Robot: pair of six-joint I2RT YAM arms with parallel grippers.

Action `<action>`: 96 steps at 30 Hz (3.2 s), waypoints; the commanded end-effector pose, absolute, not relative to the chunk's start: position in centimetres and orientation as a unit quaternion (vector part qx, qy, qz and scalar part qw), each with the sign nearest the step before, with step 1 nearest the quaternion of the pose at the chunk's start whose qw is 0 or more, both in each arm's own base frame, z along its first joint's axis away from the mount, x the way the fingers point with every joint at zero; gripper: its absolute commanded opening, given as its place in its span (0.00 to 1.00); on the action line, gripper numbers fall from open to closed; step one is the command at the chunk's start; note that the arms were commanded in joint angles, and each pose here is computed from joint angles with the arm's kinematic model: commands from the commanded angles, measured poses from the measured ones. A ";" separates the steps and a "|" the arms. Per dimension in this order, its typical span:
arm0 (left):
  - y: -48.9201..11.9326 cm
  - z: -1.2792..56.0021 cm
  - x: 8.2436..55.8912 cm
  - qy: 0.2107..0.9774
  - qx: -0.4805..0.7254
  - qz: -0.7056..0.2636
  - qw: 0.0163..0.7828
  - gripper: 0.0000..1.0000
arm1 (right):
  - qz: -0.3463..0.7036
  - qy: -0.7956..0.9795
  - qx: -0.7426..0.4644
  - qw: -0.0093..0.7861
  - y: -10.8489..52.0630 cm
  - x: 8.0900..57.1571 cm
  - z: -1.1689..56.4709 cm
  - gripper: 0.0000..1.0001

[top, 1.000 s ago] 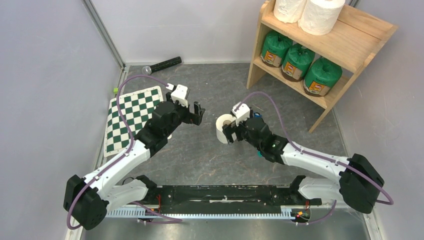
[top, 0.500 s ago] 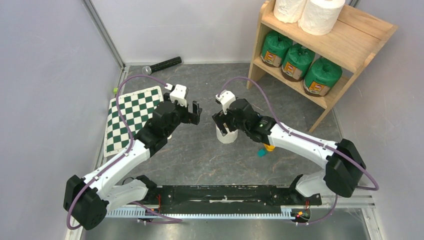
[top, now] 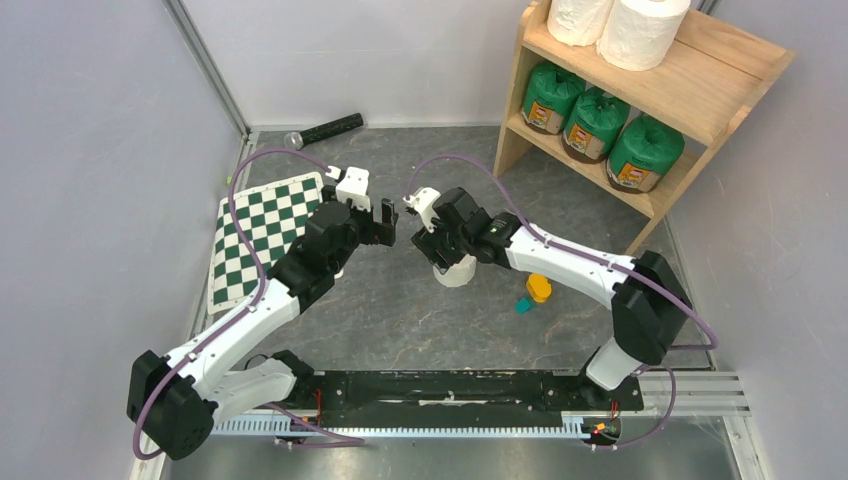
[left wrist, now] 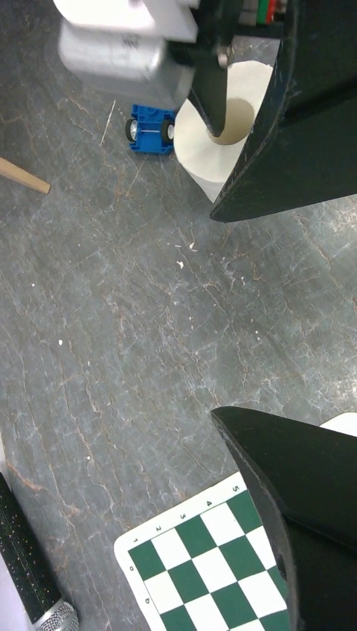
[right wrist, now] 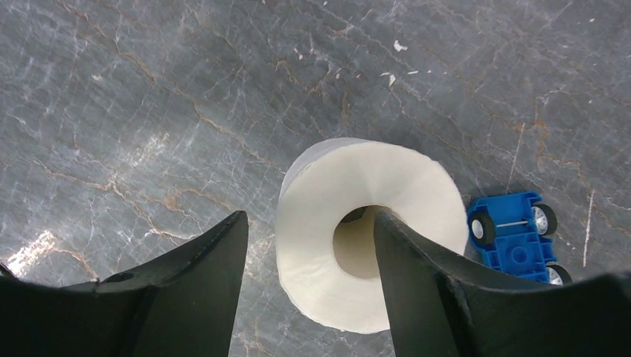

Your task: Place and organize the paper towels onto the shelf

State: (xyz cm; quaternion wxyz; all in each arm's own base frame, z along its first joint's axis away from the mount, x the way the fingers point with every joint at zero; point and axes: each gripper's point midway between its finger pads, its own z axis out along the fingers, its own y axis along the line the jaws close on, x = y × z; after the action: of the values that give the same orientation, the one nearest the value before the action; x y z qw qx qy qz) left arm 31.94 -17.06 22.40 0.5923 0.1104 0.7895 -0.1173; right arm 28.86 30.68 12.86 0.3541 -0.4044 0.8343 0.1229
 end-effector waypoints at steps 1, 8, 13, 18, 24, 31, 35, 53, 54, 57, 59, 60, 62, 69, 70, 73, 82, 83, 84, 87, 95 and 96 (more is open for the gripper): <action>-16.8 25.4 32.4 0.767 0.096 -0.116 0.623 0.99 | 0.120 0.835 -0.423 0.331 30.9 28.7 12.9 0.64; -16.7 24.9 32.3 0.774 0.100 -0.112 0.615 0.99 | 0.102 0.846 -0.425 0.305 29.8 28.1 11.5 0.60; -16.9 25.3 32.5 0.771 0.104 -0.112 0.619 0.99 | 0.102 0.847 -0.429 0.298 30.1 28.2 11.0 0.44; -17.0 26.9 33.5 0.755 0.106 -0.104 0.639 0.99 | 0.107 0.842 -0.436 0.299 30.6 28.5 11.6 0.25; -16.7 29.4 35.1 0.733 0.111 -0.081 0.667 0.99 | 0.094 0.830 -0.434 0.337 30.4 29.6 16.2 0.09; -16.5 31.4 36.0 0.709 0.131 -0.049 0.691 0.99 | 0.027 0.826 -0.388 0.407 27.2 32.0 24.9 0.07; -16.3 31.3 35.9 0.710 0.134 -0.043 0.690 0.99 | -0.030 0.824 -0.332 0.459 23.3 33.8 30.7 0.05; -14.7 28.6 32.7 0.737 0.131 -0.044 0.661 0.99 | -0.131 0.732 -0.120 0.658 9.8 33.2 50.4 0.00; -14.6 28.5 32.5 0.737 0.130 -0.045 0.662 0.99 | -0.125 0.724 -0.116 0.669 9.5 32.8 51.2 0.00; -14.2 27.4 31.8 0.748 0.132 -0.041 0.649 0.99 | -0.109 0.704 -0.106 0.694 9.1 31.8 53.1 0.00; -13.9 27.1 31.4 0.752 0.132 -0.041 0.645 0.99 | -0.113 0.695 -0.095 0.704 8.5 31.4 53.9 0.00; -13.8 26.9 31.3 0.753 0.133 -0.040 0.643 0.99 | -0.118 0.692 -0.089 0.707 8.1 31.3 54.3 0.00; -13.6 26.8 31.1 0.754 0.133 -0.038 0.642 0.99 | -0.130 0.687 -0.077 0.711 7.4 31.1 54.9 0.00; -13.5 27.0 30.7 0.752 0.132 -0.043 0.644 0.99 | -0.183 0.677 -0.038 0.711 5.0 31.2 56.4 0.00; -13.5 27.0 30.6 0.753 0.132 -0.045 0.643 0.99 | -0.190 0.677 -0.035 0.711 4.7 31.4 56.5 0.00; -13.3 26.7 30.4 0.756 0.133 -0.043 0.639 0.99 | -0.206 0.674 -0.022 0.709 3.6 32.0 56.7 0.00; -13.1 26.4 30.1 0.756 0.134 -0.040 0.639 0.99 | -0.204 0.678 0.005 0.706 -0.2 35.2 55.8 0.00; -13.1 26.4 30.1 0.756 0.135 -0.040 0.639 0.99 | -0.201 0.678 0.008 0.707 -0.6 35.4 55.8 0.00; -13.1 26.3 30.2 0.756 0.136 -0.040 0.639 0.99 | -0.199 0.679 0.010 0.706 -0.8 35.6 55.6 0.02; -13.2 26.2 30.2 0.756 0.136 -0.041 0.638 0.99 | -0.197 0.684 0.018 0.702 -1.9 36.3 55.0 0.13; -13.4 26.0 30.3 0.757 0.140 -0.043 0.636 0.99 | -0.195 0.679 0.041 0.706 -3.5 36.6 55.2 0.40; -13.4 26.0 30.3 0.757 0.140 -0.043 0.637 0.99 | -0.197 0.677 0.043 0.708 -3.6 36.5 55.3 0.46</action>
State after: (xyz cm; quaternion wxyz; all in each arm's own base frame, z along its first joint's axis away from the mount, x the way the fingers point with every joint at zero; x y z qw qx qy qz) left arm 30.11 -13.12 25.26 0.6242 0.1520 0.7656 -0.0329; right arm 36.91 -3.39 52.65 0.6716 0.0250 0.7098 -0.2112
